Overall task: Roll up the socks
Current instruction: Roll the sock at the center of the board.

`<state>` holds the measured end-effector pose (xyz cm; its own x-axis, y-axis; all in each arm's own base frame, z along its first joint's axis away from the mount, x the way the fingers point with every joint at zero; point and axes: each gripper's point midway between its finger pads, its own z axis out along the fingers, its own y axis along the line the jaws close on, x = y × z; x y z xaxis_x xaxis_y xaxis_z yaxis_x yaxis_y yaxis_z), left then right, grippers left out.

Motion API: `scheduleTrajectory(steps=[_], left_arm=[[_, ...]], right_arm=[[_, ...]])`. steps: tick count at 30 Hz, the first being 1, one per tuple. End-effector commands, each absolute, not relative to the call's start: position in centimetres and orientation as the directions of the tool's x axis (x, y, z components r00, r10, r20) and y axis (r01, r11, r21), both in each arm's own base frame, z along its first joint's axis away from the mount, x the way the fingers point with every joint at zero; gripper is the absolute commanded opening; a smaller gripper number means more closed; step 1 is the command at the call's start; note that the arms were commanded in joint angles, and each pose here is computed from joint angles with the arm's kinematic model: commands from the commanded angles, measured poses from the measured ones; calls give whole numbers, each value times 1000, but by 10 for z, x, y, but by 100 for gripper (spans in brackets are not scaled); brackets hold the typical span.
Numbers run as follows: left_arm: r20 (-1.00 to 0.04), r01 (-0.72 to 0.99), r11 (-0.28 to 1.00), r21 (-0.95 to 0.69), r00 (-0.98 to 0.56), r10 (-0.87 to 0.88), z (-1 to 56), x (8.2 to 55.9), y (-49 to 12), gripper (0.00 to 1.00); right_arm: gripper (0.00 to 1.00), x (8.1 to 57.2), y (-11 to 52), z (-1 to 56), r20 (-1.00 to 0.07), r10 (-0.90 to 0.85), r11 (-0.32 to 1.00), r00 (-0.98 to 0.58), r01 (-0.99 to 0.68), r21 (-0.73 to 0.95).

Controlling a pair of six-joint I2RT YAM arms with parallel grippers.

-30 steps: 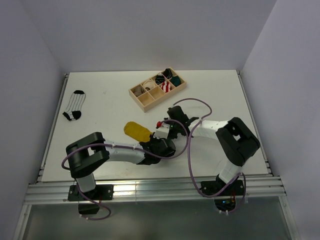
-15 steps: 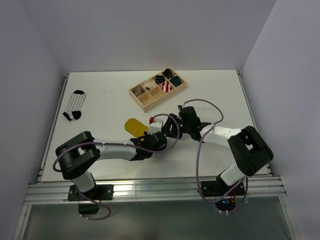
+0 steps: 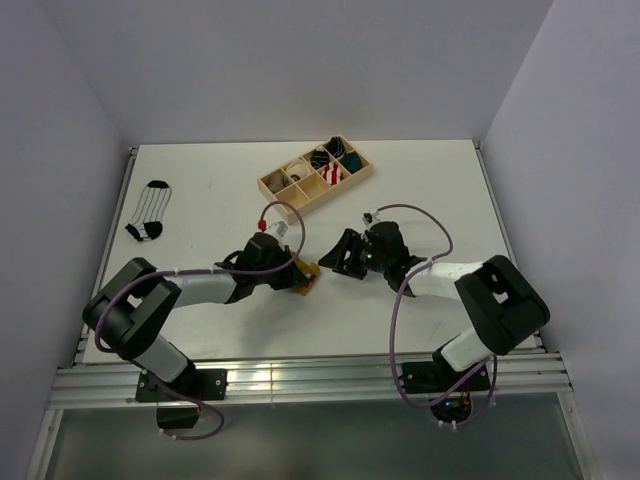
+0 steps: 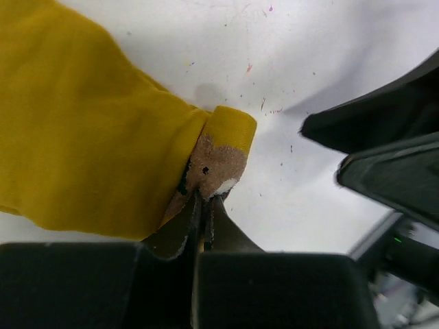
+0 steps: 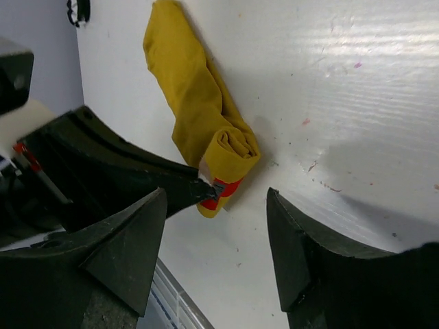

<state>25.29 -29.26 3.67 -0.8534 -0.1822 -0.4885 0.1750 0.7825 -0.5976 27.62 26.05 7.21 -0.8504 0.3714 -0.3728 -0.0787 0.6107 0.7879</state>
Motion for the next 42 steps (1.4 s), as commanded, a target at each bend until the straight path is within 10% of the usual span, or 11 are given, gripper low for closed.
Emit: scheduleTrajectory(steps=[1, 20, 29, 35, 42], left_arm=[[-294, 86, 648, -757, -931, -219, 40, 235, -296, 0], [-129, -97, 627, -773, -943, -305, 7, 240, -270, 0], [-148, -77, 662, -745, -949, -277, -3, 241, -266, 0], [-303, -7, 742, -671, -910, -283, 13, 254, -250, 39], [-588, 126, 860, -494, -777, -224, 64, 270, -249, 50]], right_arm=[[67, 272, 280, 76, -385, 353, 567, -853, -132, 813], [59, 279, 308, 27, -325, 312, 617, -893, -70, 784], [17, 280, 310, 15, -316, 270, 656, -910, -67, 752], [0, 278, 301, 16, -331, 234, 714, -914, -70, 697], [0, 279, 288, 21, -340, 207, 790, -917, -48, 611]])
